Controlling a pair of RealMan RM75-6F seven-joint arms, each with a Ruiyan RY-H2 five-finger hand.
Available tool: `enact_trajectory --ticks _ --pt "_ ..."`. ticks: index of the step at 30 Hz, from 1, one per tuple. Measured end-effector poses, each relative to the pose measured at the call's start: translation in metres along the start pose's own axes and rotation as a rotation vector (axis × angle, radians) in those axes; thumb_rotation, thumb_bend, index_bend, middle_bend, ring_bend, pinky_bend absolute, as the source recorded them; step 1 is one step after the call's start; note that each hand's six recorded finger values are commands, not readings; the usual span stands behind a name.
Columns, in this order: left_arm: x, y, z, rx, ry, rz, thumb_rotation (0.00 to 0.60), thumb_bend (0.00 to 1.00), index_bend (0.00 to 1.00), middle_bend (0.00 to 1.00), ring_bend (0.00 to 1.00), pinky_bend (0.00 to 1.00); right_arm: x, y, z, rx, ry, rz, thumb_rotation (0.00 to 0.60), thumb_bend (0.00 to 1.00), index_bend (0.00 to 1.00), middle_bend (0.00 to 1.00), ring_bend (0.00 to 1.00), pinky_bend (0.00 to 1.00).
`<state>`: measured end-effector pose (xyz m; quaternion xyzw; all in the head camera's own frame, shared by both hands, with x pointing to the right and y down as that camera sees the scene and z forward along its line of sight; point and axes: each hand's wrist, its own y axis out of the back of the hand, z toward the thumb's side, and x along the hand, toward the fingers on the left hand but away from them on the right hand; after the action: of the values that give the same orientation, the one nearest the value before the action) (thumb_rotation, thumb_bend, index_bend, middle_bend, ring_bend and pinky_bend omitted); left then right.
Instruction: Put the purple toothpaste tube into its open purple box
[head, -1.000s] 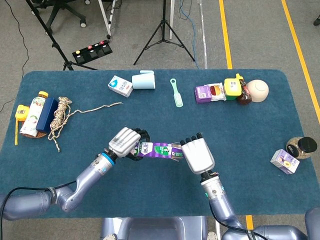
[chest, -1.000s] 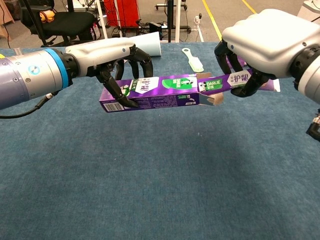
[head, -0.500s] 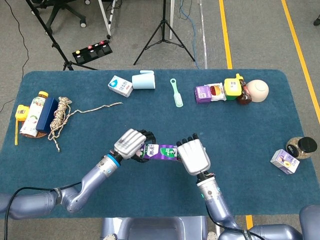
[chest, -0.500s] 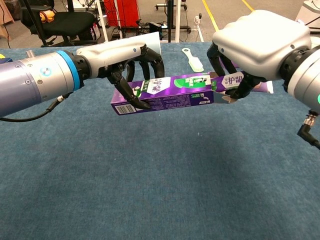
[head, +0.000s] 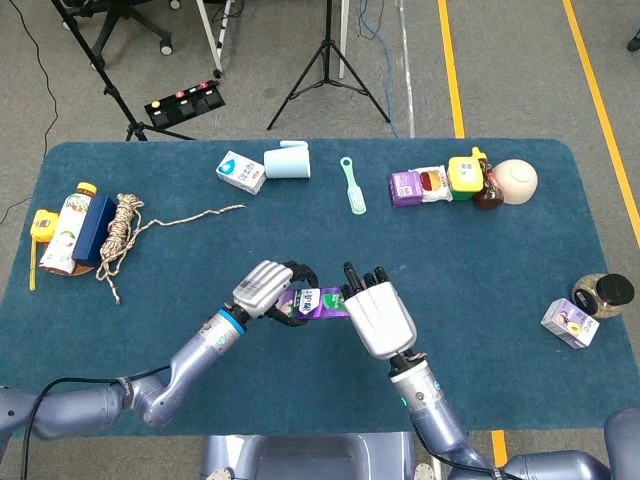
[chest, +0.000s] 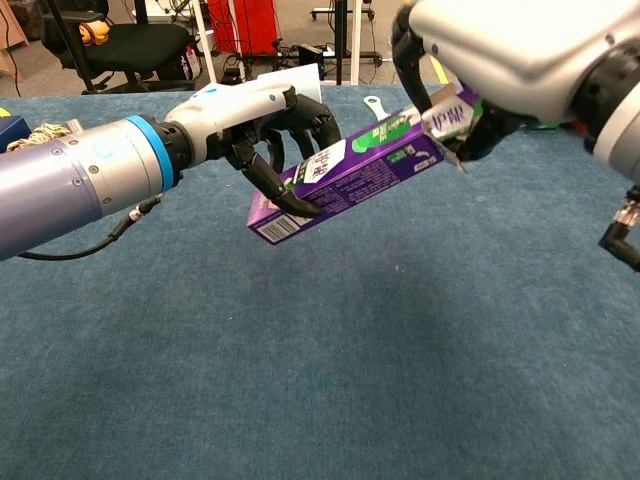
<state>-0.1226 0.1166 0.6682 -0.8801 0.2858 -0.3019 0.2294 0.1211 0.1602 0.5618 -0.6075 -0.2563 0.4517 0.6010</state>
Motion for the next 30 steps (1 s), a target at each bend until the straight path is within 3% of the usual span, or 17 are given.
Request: enact_trajectory --ticks 9,16,19,24,30 --pt "0.006 -0.006 0.003 -0.148 -0.044 0.046 0.600 0.22 0.51 0.43 0.37 0.60 0.013 0.046 -0.012 0.000 -0.023 -0.140 0.600 0.27 0.00 0.16 0.49 0.36" --pt "0.006 -0.006 0.004 -0.177 -0.078 0.074 0.600 0.21 0.51 0.43 0.37 0.60 0.020 0.075 -0.046 0.062 -0.136 -0.274 0.600 0.27 0.00 0.17 0.49 0.36" --pt "0.006 -0.003 0.003 -0.168 -0.081 0.082 0.600 0.21 0.51 0.43 0.37 0.60 0.021 0.079 -0.065 0.076 -0.194 -0.286 0.600 0.27 0.00 0.17 0.49 0.36" --pt "0.004 0.001 -0.003 -0.090 -0.074 0.083 0.600 0.21 0.51 0.43 0.37 0.60 0.019 0.065 -0.085 0.088 -0.237 -0.239 0.600 0.28 0.00 0.17 0.49 0.35" --pt "0.000 0.003 -0.021 0.155 -0.026 0.054 0.600 0.21 0.51 0.43 0.37 0.60 0.015 0.034 -0.108 0.071 -0.269 -0.160 0.600 0.28 0.02 0.19 0.49 0.33"
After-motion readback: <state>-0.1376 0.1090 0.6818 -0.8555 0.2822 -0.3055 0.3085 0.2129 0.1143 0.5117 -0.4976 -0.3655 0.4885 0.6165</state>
